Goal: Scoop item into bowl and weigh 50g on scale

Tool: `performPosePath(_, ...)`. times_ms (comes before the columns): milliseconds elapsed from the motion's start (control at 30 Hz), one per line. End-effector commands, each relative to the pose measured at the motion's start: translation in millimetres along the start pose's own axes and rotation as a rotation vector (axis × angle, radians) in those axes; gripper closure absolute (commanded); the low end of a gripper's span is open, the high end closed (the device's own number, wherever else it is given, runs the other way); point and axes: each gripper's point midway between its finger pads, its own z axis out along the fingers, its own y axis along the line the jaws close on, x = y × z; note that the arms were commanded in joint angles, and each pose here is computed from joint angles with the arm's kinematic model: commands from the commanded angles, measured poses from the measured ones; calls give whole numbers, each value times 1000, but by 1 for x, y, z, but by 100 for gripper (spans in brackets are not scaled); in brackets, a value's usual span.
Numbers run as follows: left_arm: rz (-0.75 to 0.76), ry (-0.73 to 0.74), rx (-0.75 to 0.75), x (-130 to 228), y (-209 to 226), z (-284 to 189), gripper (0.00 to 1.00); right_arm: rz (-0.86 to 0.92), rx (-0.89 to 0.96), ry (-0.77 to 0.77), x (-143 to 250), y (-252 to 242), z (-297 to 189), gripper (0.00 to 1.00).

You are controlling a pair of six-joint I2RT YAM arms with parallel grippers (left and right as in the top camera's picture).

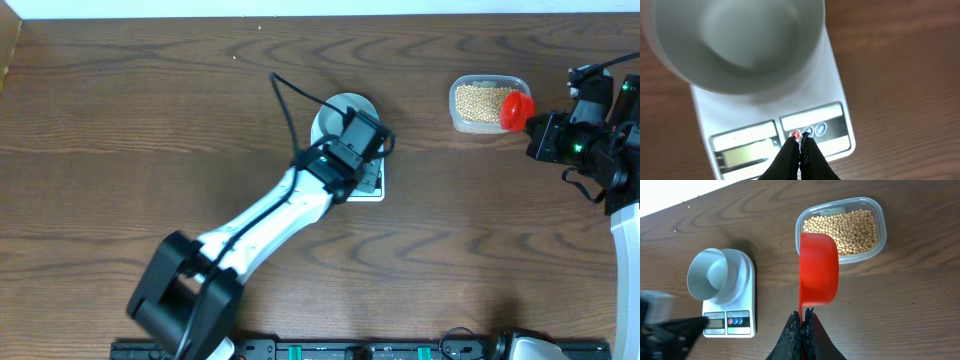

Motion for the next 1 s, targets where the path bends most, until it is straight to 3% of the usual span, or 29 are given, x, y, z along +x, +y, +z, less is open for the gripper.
performPosePath(0,28,71,-4,24,-7,20,93,-22,7,-26,-7,0,-6,99)
performPosePath(167,6,102,-88,36,6,42,93,-22,18,-26,-7,-1,-6,99)
performPosePath(400,9,118,-95,43,6,61,93,-22,18,-26,-7,-2,-6,99)
performPosePath(967,-43,110,-141,36,28,63,93,-20,21,-22,-6,-2,-6,99)
